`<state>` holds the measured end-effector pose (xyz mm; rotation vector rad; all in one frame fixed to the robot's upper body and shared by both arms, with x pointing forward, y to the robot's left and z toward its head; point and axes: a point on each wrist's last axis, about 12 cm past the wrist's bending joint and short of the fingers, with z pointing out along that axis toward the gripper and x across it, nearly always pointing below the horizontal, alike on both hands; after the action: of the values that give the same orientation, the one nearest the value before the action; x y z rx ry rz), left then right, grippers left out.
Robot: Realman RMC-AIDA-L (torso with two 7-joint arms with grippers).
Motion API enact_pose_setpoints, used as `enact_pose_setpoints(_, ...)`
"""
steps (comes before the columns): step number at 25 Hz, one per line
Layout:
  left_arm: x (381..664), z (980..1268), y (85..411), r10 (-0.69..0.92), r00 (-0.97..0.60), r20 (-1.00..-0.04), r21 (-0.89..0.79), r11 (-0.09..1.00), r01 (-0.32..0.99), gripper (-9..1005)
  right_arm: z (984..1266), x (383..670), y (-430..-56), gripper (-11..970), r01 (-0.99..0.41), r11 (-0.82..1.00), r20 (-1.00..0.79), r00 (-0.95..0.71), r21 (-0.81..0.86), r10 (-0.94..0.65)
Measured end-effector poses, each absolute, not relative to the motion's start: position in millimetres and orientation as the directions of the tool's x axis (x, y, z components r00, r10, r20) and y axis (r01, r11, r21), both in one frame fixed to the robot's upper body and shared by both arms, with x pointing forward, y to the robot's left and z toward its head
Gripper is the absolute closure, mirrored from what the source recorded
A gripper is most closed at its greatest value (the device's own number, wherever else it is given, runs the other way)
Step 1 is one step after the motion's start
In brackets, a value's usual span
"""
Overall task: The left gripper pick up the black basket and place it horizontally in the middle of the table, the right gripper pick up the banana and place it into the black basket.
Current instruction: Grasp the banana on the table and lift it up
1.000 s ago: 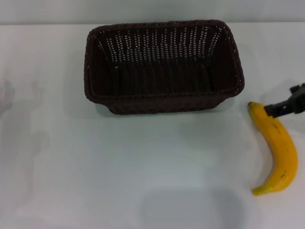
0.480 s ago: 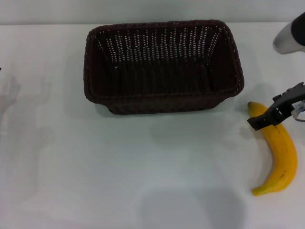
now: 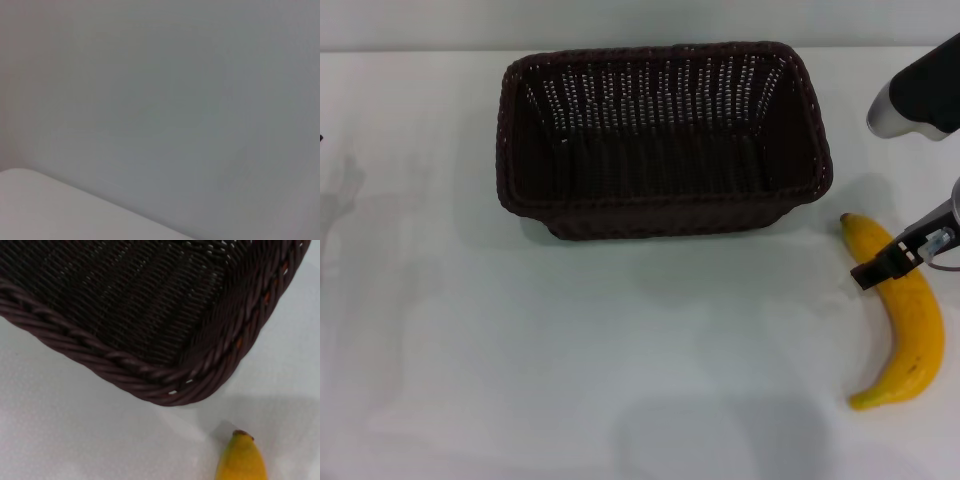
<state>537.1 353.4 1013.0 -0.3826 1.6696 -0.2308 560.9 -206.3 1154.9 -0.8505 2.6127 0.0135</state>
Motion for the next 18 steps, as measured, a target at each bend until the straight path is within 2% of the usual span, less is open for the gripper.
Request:
enact_pose_setpoints(13,545,1020,358,-0.378,-0.076,-0.923,-0.367,0.921,-0.130,112,1144,562,-199,89,-0.580,0.807,-0.330,-0.744,-0.113,-0.581)
enact_pose_setpoints(18,547,1023,360,-0.380,-0.064,-0.923,-0.369,0.920,-0.134,112,1142,564,-199,220,-0.584,0.799,-0.306,-0.742,-0.143,-0.597)
